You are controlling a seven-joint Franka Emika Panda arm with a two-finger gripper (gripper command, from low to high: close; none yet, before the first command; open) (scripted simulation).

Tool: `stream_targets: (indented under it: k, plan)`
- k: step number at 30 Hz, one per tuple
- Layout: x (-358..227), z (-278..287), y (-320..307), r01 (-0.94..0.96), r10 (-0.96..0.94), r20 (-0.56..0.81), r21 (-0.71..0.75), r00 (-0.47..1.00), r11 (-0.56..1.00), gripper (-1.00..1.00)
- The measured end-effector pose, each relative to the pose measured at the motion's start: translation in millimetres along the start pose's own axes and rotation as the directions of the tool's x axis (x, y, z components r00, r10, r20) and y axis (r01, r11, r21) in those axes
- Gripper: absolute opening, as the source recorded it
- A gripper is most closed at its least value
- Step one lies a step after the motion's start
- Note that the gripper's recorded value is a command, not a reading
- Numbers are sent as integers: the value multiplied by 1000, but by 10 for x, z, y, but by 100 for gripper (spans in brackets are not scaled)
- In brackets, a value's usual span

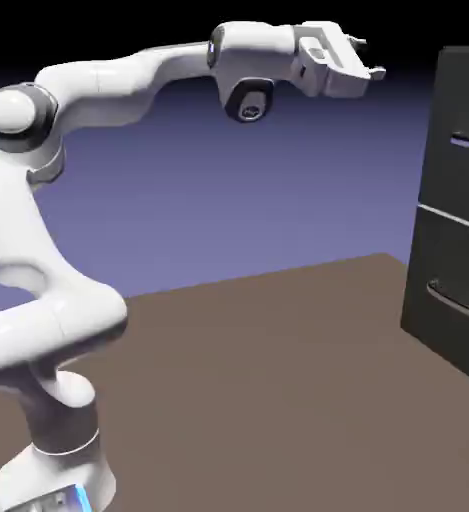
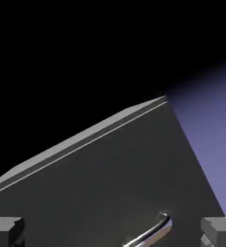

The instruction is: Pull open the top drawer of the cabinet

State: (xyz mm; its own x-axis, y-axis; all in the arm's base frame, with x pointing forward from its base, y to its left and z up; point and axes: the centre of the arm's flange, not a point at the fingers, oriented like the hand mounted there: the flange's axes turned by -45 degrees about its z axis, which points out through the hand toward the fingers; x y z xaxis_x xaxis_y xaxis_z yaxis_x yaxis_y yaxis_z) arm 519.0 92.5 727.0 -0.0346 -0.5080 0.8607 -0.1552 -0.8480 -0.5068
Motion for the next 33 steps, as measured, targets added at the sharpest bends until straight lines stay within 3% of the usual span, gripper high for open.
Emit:
stream_targets:
  k: [16, 29, 33]
  plan:
    - [-824, 1255, 82, -418, 413, 71, 74, 908, 905, 0]
    - [-1333, 2195, 736, -821, 809, 147, 52, 570, 569, 0]
    - [-1330, 2318, 838, -861, 849, 149, 53, 507, 505, 0]
